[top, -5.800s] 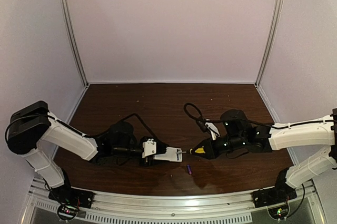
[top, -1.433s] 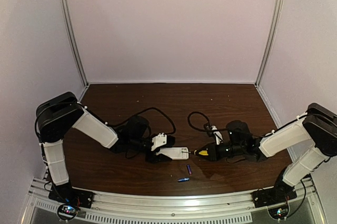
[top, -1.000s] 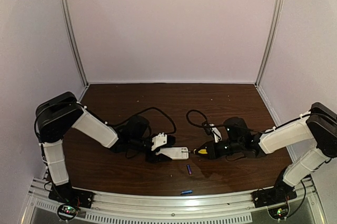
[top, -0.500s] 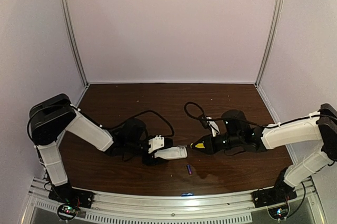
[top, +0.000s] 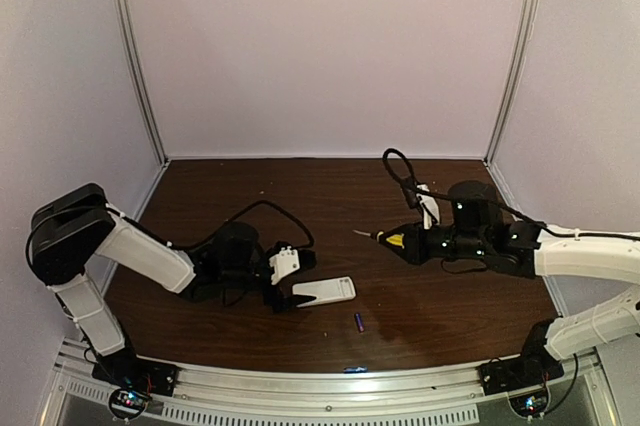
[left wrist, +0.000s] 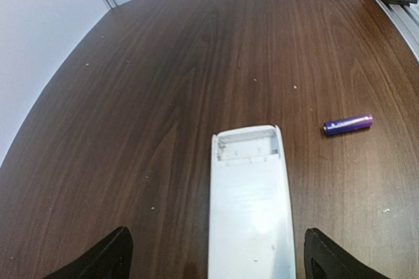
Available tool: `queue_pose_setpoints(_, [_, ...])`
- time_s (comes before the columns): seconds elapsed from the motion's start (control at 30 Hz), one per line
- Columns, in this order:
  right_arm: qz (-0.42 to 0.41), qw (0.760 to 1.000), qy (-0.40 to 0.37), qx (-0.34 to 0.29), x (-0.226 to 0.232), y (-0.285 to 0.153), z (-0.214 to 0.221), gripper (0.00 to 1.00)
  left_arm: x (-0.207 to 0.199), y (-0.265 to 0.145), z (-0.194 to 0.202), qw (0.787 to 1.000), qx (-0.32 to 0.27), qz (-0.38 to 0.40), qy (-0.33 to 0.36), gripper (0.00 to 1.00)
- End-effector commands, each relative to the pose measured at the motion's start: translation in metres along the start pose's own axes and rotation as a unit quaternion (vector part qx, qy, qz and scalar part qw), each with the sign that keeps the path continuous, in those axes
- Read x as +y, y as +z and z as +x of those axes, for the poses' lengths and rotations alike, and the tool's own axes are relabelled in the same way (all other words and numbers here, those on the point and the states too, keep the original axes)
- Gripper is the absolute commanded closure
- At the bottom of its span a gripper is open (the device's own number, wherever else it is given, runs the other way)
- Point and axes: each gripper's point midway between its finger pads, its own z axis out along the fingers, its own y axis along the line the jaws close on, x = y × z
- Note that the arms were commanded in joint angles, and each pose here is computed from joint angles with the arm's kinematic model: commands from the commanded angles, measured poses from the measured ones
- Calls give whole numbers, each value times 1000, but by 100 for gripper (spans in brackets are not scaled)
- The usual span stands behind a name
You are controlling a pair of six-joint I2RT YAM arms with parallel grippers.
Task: Unload the batteries from the remote control
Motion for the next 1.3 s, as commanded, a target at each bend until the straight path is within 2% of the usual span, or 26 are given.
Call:
queue_pose_setpoints(0.0, [158,985,5,-65,-56,-25,-9,100,26,-14,-23,997,-34,-72,-13,7])
queue_pose_setpoints(0.1, [202,973,18,-112,-75,-40,-9,100,46,-28,-26,989,-42,-138,-28,5])
queue_pose_setpoints(0.23, [219,964,24,-151,-88,-47,-5,100,80,-53,-22,967,-37,-249,-49,3])
queue_pose_setpoints(0.6, [262,950,5,-170,-114,-32,5,100,114,-110,-23,912,-72,-396,-73,3])
queue_pose_setpoints(0.83, [273,947,3,-168,-126,-11,14,100,117,-129,-22,897,-82,-428,-79,3])
queue_pose_setpoints(1.27, [279,951,9,-132,-144,14,48,94,116,-133,-24,894,-92,-431,-75,3])
